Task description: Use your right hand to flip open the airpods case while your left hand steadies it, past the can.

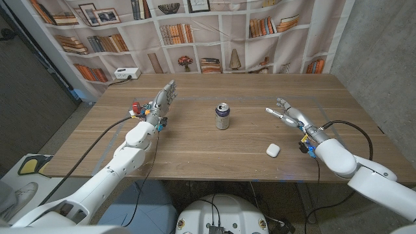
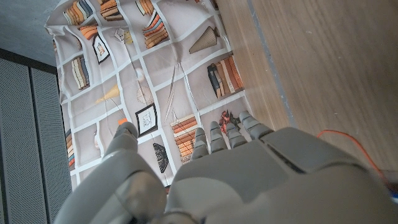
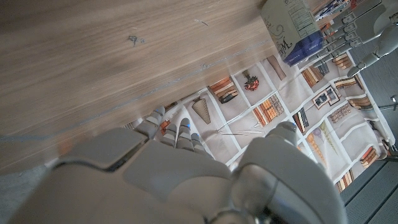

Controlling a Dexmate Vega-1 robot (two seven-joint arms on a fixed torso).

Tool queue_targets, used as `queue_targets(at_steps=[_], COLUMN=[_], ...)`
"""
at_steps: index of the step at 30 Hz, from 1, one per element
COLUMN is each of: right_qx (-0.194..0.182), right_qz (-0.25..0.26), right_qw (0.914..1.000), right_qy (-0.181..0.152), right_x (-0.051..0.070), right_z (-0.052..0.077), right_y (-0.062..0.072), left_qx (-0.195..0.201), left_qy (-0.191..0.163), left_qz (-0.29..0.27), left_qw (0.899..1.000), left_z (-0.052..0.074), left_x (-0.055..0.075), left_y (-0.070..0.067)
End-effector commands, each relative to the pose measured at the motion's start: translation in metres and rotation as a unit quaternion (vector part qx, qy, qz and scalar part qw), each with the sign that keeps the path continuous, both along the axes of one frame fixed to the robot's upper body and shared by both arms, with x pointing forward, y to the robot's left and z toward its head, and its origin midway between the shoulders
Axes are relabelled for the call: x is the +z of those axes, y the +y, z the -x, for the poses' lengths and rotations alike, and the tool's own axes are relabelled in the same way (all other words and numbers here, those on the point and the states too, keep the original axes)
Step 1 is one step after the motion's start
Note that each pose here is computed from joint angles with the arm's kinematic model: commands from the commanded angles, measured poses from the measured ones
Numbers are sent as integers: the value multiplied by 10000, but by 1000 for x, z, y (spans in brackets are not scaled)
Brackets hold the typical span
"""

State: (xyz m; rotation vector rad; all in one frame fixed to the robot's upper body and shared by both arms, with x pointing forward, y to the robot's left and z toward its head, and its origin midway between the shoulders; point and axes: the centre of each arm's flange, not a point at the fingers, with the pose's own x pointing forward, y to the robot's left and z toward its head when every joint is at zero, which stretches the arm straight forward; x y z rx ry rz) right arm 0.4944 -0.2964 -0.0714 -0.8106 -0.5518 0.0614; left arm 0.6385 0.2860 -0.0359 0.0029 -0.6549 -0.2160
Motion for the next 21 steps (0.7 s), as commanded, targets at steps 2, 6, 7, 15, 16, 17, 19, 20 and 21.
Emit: queue_targets(at_steps=[2,6,7,15,16,17,19,20,21], right_qx=[-180,-184,-164,-213,-224,-238,-250,-246,-254], right_qz=[320,300,277,244,262,272,279,280,292], right_qw=[9993,9994,9995,9995,9994,9993,9992,9993,9992], right_qy=[33,-20,-14,-65,-75,-83,-99,-99,-107], right_x=[-2,-3,-3,-5,-4,-4,-4,-4,-5], right_z=[6,9,9,16,17,18,20,20,21], right_y=[-3,-4,-5,-11,-11,-11,-12,-12,-12], left_qx=[-72,-64,-67,-58,-65,-64,-46,12,52], left_qy=[10,-18,-28,-38,-42,-46,-49,-43,-42], left_qz=[158,202,202,211,212,217,239,214,181], left_qw=[9998,9998,9998,9998,9997,9997,9997,9998,9998], left_z=[0,2,2,3,3,3,3,3,3], left_x=[-7,-6,-6,-6,-6,-6,-5,-5,-5], left_y=[3,6,6,8,8,8,9,9,10])
